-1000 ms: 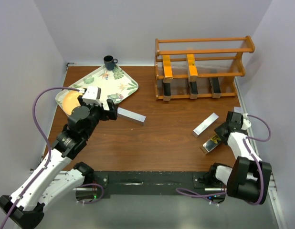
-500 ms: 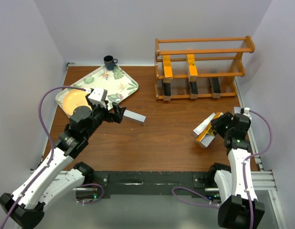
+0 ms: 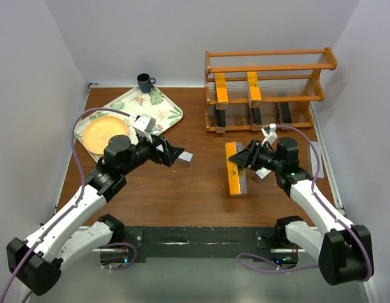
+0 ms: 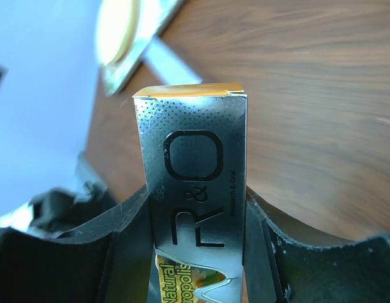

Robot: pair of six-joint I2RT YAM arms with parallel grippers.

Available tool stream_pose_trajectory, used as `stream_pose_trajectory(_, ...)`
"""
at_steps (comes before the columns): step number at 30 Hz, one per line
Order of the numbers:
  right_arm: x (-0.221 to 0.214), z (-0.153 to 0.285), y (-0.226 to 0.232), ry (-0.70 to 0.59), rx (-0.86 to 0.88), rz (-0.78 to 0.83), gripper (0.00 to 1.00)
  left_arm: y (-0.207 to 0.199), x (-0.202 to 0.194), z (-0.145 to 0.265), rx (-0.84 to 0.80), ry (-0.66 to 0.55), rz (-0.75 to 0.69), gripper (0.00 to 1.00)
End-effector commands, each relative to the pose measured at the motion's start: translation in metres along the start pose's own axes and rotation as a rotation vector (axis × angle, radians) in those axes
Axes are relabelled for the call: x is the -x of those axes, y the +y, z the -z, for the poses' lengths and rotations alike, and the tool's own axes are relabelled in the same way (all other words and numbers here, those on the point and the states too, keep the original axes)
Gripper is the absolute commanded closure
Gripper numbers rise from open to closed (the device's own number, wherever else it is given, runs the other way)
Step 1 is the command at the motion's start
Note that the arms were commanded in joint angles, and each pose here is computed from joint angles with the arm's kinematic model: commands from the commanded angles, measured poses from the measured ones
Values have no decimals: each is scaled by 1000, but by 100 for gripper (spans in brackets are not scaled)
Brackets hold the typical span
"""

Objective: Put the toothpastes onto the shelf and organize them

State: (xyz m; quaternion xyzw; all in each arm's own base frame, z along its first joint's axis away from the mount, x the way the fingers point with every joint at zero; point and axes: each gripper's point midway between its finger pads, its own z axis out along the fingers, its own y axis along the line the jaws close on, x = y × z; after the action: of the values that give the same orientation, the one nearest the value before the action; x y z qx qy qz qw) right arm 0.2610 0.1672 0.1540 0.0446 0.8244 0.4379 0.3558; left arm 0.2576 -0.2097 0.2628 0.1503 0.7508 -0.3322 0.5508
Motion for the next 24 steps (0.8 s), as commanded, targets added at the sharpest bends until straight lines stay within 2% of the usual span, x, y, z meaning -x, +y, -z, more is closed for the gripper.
stream_pose_trajectory(1,22,-6,75,-14,293,138,74,-31,18,-10,-162,-95,157,0)
stream_pose_trajectory(5,14,-11,106,33,424,148,74,-34,10,-20,-203,-109,243,0)
stream_pose_trajectory(10,5,-19,119,62,464,160,74,-41,8,-37,-234,-105,357,0)
stream_pose_trajectory(18,-4,-17,144,101,591,139,74,-59,-8,-60,-285,-89,376,0)
stream_pose_trajectory(24,-8,-15,154,125,656,115,74,-70,-8,-56,-379,-156,389,0)
